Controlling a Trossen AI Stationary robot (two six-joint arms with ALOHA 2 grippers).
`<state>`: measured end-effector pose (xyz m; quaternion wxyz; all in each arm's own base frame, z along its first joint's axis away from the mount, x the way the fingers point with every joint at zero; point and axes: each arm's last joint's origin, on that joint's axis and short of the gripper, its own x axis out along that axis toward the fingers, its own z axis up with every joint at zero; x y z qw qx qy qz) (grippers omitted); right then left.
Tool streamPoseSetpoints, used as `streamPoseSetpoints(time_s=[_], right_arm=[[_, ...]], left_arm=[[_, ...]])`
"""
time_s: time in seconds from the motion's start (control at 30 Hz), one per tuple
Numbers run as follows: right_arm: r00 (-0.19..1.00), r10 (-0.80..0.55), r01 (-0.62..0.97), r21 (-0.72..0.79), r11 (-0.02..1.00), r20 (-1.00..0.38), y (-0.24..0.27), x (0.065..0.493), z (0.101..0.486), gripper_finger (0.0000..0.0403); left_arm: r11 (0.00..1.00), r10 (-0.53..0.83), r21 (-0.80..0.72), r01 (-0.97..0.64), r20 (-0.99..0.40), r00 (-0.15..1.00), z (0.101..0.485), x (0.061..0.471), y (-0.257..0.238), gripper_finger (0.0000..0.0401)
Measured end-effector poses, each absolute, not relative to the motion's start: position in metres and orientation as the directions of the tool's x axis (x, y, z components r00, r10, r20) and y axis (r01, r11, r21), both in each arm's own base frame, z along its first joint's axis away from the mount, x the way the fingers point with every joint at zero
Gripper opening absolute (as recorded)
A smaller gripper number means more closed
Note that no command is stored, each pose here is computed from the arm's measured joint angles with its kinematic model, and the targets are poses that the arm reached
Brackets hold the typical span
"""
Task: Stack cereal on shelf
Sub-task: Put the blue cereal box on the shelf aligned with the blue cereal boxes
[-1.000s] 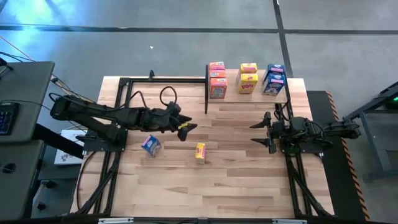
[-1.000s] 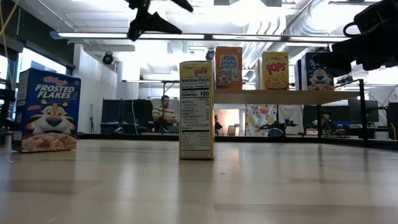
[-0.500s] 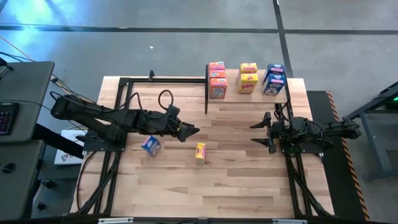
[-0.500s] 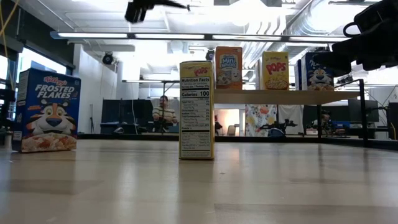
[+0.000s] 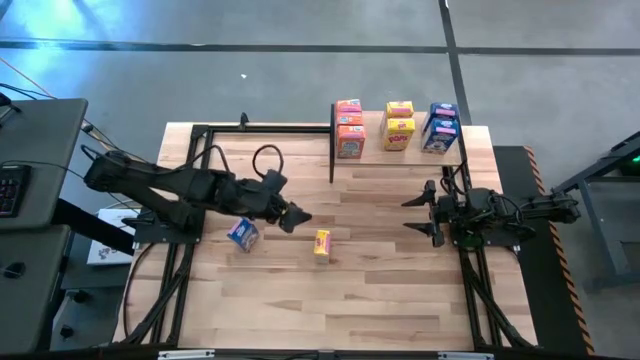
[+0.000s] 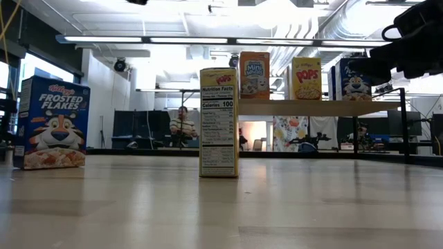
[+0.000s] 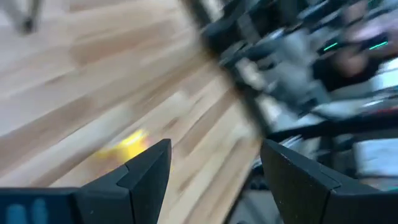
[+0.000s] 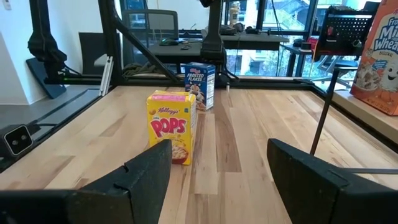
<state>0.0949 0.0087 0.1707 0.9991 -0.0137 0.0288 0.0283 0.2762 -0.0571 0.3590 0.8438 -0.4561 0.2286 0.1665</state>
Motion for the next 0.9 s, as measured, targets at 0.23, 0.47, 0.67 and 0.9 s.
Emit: streamPoseSetpoints(time_s=[0.23, 0.47, 0.67, 0.9], right_arm=[[0.995, 0.057, -0.055, 0.023, 0.998, -0.081, 0.009, 0.096, 0.169, 0.0257], [0.993, 0.057, -0.053, 0.04, 0.998, -0.107, 0.009, 0.098, 0.167, 0.0257], [0.992, 0.056, -0.052, 0.04, 0.998, -0.109, 0.009, 0.098, 0.167, 0.0257], [0.992, 0.057, -0.052, 0.047, 0.998, -0.109, 0.009, 0.098, 0.167, 0.0257]], left_arm=[[0.556, 0.091, -0.499, -0.664, -0.758, 0.645, 0.349, 0.252, -0.062, 0.0239], [0.552, 0.124, -0.281, -0.785, -0.903, 0.411, 0.33, 0.229, -0.06, 0.0239], [0.554, 0.105, -0.202, -0.808, -0.946, 0.308, 0.313, 0.222, -0.059, 0.0239], [0.542, 0.125, -0.126, -0.831, -0.966, 0.228, 0.297, 0.217, -0.058, 0.0239]])
